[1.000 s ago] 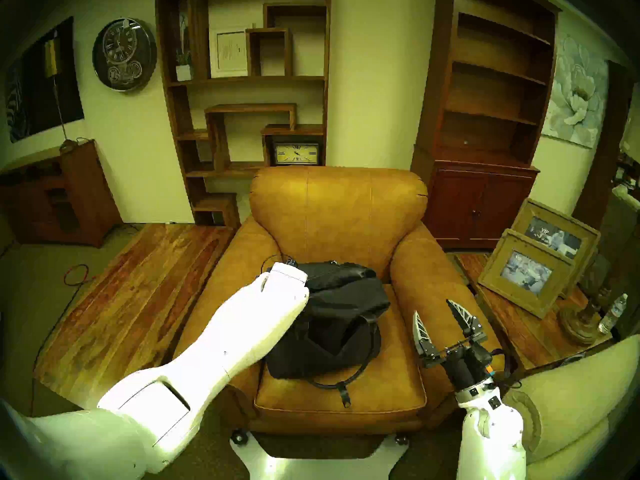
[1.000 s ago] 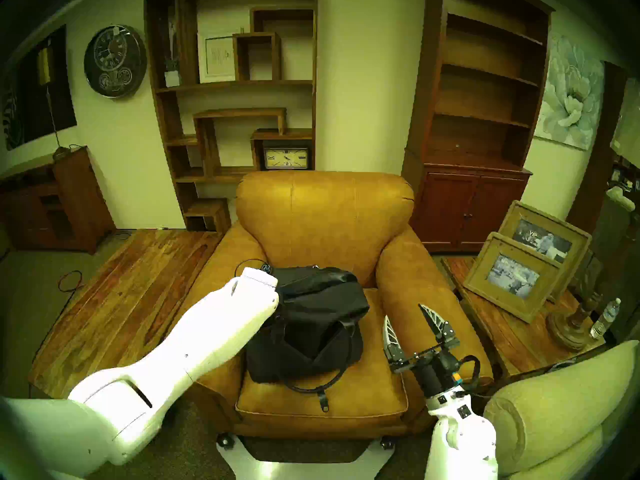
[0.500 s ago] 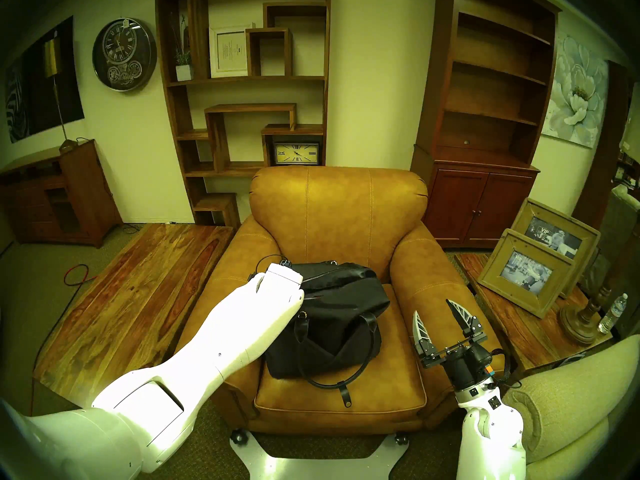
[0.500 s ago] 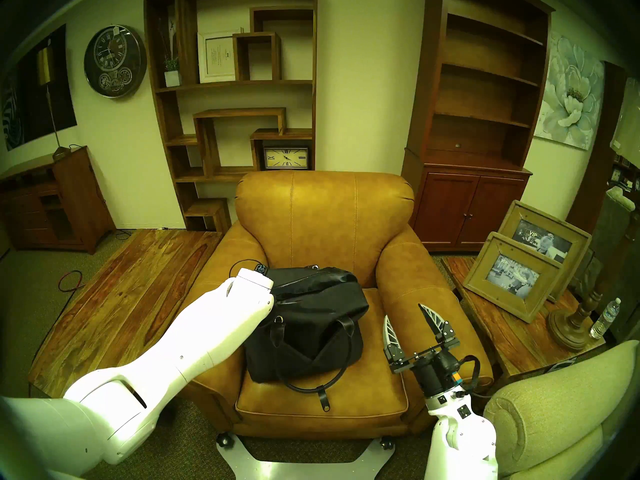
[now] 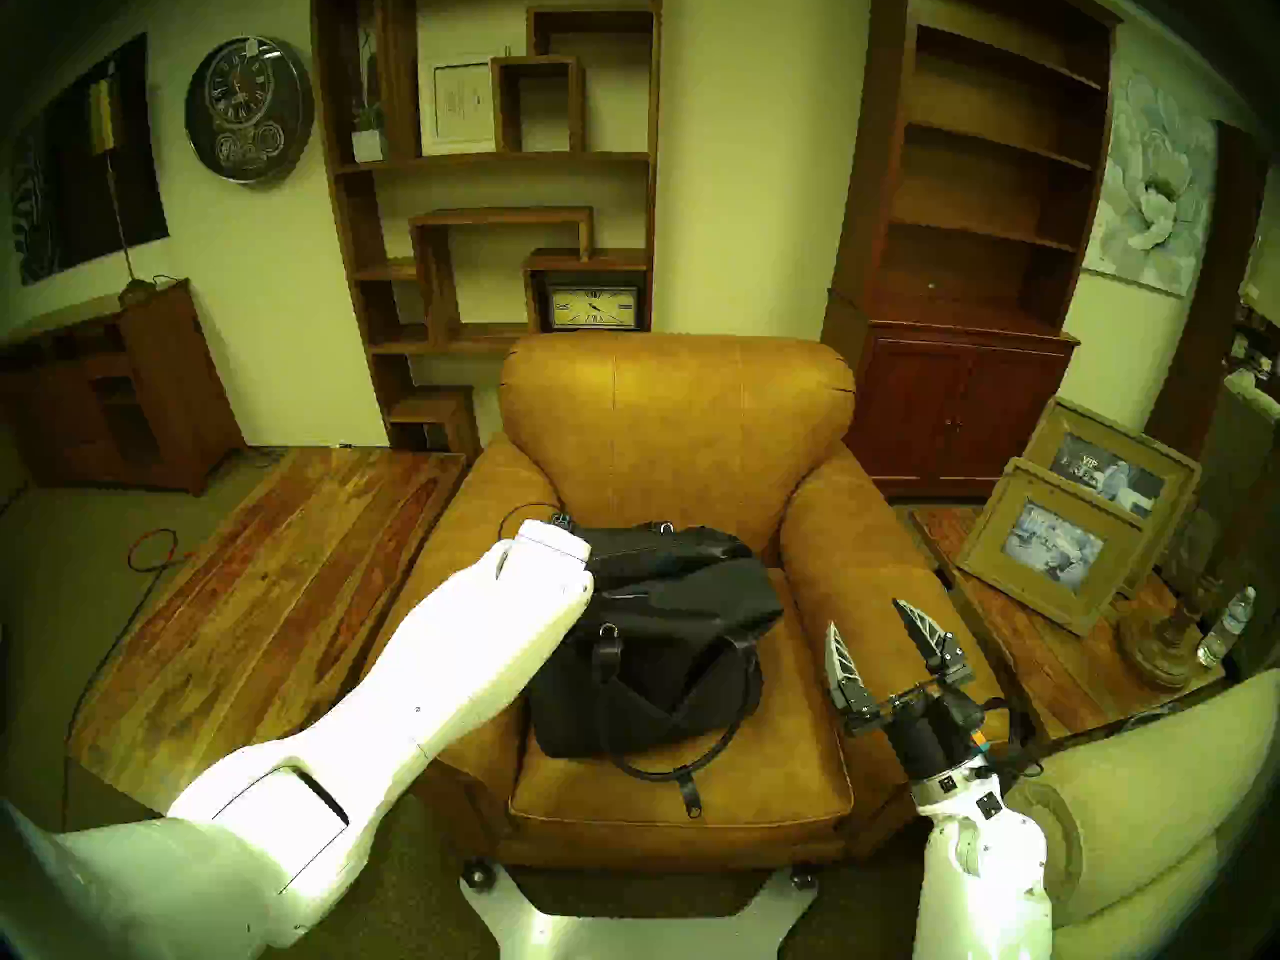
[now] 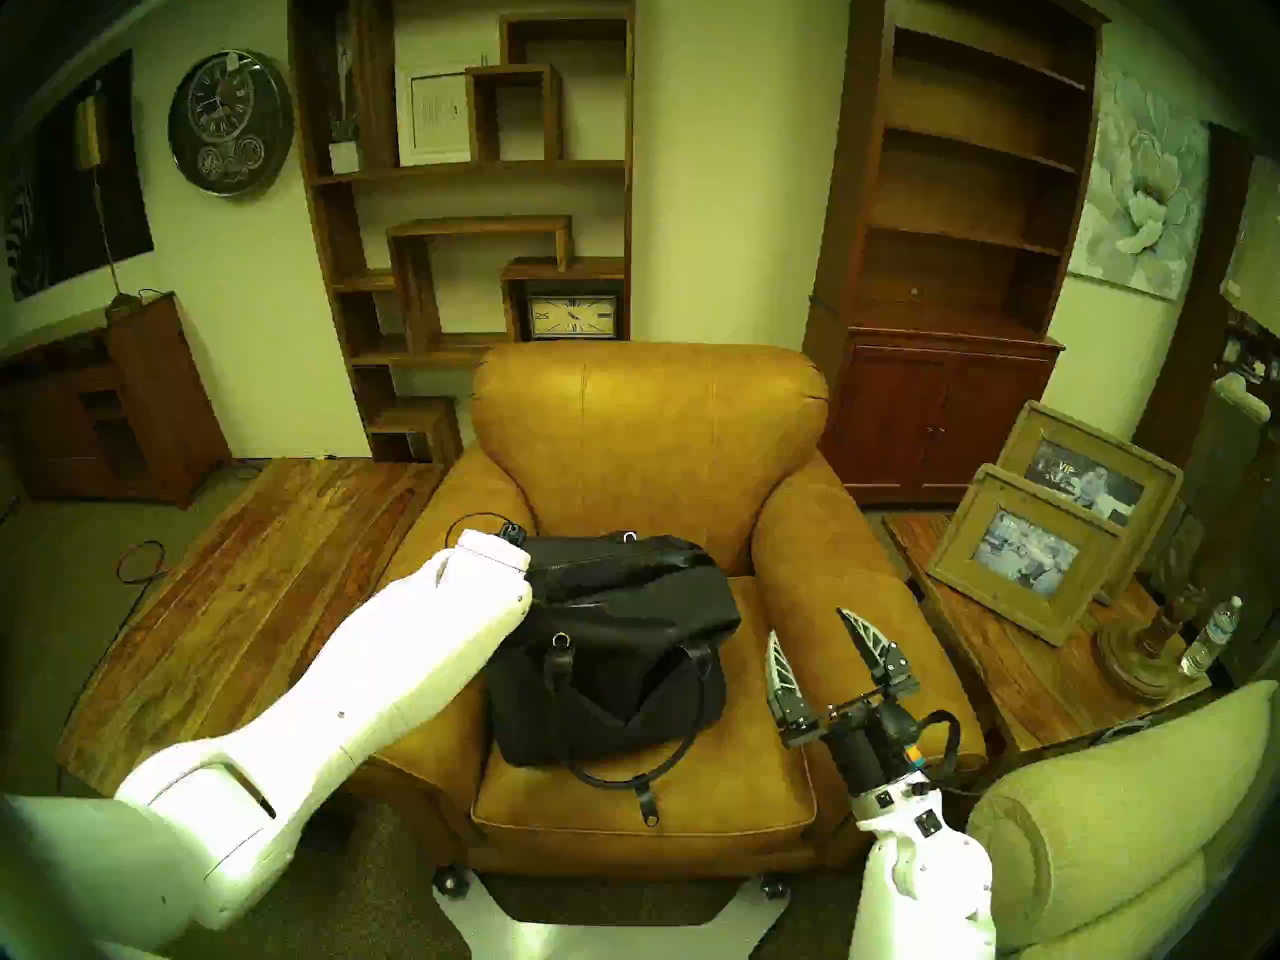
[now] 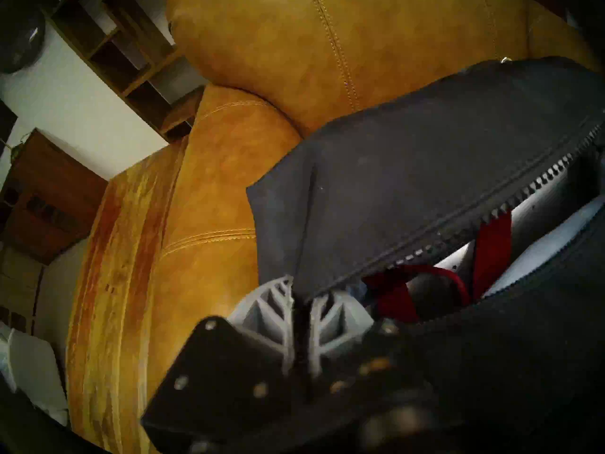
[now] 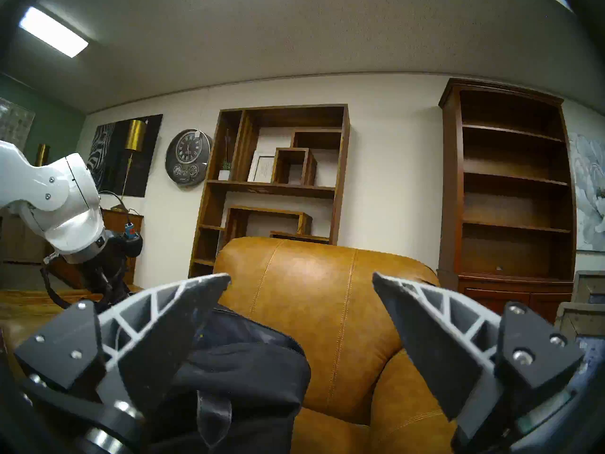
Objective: Open a bag with a zipper
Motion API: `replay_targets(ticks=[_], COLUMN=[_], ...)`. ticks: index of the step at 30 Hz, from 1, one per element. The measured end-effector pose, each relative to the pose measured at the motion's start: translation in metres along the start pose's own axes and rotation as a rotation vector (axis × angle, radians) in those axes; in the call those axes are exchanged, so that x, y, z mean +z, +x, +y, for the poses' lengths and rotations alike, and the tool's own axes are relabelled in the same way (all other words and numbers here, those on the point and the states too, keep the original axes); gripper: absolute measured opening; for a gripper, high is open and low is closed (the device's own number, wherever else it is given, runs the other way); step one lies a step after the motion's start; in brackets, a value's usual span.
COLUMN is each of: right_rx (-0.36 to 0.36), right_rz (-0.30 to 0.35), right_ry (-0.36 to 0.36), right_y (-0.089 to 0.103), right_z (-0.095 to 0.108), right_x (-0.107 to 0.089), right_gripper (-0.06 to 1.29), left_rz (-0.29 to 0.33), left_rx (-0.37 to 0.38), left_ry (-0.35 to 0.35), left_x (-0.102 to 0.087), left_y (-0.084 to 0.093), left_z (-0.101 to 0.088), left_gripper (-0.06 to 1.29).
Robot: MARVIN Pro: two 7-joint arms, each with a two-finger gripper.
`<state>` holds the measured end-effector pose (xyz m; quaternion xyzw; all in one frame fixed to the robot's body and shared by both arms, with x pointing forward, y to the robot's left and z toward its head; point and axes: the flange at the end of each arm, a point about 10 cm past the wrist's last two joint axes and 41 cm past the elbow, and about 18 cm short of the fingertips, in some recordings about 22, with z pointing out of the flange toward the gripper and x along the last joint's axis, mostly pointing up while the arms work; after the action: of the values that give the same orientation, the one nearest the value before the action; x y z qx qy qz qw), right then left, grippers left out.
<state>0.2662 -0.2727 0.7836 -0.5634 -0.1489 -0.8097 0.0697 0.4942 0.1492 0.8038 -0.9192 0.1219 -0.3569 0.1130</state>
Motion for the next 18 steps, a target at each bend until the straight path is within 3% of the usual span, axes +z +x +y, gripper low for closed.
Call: replay_targets(ticks=[6,18], right_rx=[0.000,0.000], right_rz=[0.000,0.000], right_ry=[0.000,0.000], right_y=[0.000,0.000], right_z=[0.000,0.000], right_x=[0.000,0.000], right_gripper=[1.23,1.23], left_rz=[-0.010,0.005], left_rx=[-0.081,-0.162], left_ry=[-0.122,-0.272], left_x=[-0.009,-0.009], left_y=[-0.002,-0.016], left_z=[-0.023,-0.047], left_gripper=[0.04,0.04])
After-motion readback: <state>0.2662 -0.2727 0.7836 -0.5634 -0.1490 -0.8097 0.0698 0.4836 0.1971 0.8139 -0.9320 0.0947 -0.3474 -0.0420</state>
